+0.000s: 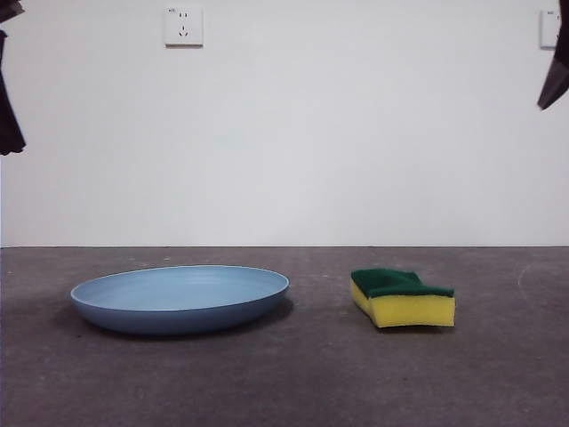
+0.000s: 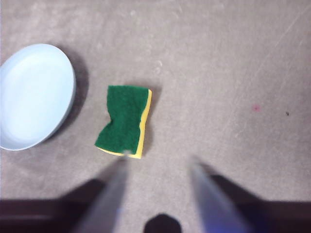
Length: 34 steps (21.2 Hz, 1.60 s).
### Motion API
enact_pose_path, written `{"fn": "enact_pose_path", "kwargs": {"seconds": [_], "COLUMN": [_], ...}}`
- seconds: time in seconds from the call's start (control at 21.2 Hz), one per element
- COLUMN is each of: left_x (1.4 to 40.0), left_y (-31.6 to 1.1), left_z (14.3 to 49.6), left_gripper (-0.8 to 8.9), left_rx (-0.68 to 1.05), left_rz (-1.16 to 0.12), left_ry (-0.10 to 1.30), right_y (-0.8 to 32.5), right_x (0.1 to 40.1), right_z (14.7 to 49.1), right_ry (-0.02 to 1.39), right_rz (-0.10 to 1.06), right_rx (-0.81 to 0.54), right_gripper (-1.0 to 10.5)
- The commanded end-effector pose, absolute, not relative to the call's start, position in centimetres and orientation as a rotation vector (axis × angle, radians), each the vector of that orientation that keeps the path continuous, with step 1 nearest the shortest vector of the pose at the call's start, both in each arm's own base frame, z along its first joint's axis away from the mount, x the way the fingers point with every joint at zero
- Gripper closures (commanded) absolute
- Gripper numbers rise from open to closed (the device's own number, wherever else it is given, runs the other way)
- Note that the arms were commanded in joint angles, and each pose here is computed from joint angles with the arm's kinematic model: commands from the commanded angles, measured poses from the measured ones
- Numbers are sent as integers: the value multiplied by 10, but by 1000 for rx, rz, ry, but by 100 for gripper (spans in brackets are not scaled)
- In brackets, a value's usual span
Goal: Pick up the plate,pick up the cloth,clean the plate with the cloth
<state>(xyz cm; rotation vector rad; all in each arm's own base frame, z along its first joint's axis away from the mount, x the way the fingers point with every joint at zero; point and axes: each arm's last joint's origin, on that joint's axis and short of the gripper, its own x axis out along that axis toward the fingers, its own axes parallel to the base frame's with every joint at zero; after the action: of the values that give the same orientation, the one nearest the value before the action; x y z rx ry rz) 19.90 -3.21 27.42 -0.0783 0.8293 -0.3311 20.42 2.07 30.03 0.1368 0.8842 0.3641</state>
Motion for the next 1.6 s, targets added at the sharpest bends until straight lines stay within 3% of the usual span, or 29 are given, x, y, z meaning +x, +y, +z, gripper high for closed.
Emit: {"fn": "enact_pose_path", "kwargs": {"seconds": [0.05, 0.24, 0.8, 1.18, 1.41, 1.6], "left_x": [202, 217, 325, 334, 332, 332], "left_y": [-32, -34, -48, -59, -70, -71], "left_z": [277, 274, 189, 161, 160, 160], "left_gripper": [436, 441, 441, 447, 803, 822], "left_rx": [-83, -124, -135, -123, -94, -72], "left_rz": [-330, -321, -294, -310, -344, -356], "left_ry": [781, 758, 1071, 1143, 1144, 1144], "right_y": [21, 21, 21, 21, 21, 22], "right_x": [205, 205, 205, 205, 205, 205], "right_z": [301, 301, 301, 301, 301, 301], "right_ry": [881, 883, 888, 887, 890, 886], "right_rz": [368, 366, 356, 356, 349, 362], "right_rx": [129, 138, 161, 161, 175, 178], "right_gripper": [465, 469, 471, 474, 474, 475]}}
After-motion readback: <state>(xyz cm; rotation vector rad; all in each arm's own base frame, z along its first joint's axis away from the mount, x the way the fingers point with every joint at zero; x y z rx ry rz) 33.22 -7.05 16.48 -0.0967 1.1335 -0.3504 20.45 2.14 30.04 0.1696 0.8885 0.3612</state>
